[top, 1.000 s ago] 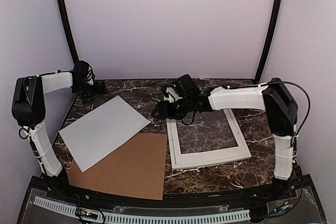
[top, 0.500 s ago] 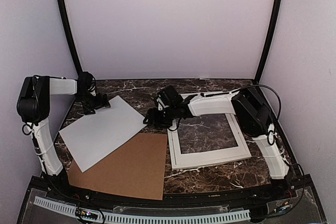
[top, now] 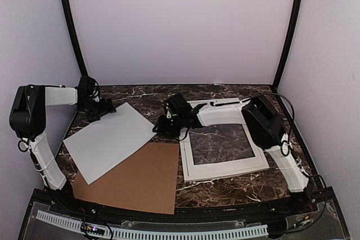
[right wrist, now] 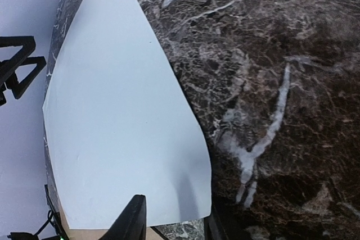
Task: Put the photo into the frame
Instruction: Pick up the photo from the backboard.
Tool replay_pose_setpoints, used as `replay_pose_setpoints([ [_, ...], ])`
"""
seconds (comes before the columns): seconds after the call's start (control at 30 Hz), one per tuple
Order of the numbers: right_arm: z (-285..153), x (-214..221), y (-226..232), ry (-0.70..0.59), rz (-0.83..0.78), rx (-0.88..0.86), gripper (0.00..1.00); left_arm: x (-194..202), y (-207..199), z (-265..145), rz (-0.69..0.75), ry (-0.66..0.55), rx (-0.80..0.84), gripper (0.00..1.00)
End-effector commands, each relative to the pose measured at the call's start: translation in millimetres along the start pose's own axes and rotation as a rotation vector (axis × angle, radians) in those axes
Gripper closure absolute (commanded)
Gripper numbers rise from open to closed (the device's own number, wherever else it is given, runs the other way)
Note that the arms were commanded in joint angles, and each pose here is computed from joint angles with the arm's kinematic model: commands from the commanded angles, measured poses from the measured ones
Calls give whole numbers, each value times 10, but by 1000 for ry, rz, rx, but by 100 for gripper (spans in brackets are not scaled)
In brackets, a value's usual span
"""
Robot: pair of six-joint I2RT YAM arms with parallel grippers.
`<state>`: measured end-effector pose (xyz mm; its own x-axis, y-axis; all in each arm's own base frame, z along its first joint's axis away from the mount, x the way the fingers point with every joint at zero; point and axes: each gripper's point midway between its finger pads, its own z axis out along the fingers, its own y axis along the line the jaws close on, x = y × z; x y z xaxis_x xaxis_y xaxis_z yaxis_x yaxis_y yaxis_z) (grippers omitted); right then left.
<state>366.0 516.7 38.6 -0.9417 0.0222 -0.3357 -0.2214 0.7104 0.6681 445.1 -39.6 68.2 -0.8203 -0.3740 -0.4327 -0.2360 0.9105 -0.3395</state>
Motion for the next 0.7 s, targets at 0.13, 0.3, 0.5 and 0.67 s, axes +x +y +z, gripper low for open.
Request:
replay_pose_setpoints([
  [0.13, 42, -93, 46, -70, 17, -17, 83, -174, -149, -373, 5, -103, 46, 2],
  [0.3, -302, -438, 273, -144, -71, -85, 100, -205, -327, -599, 46, -153, 114, 2],
  [0.5, -1220, -726, 636, -160, -244, -223, 100, -284, -781, -1009, 159, -242, 272, 2],
  [0.67, -2095, -706, 750, -170, -429, -201, 100, -294, -1302, -1440, 305, -326, 453, 2],
])
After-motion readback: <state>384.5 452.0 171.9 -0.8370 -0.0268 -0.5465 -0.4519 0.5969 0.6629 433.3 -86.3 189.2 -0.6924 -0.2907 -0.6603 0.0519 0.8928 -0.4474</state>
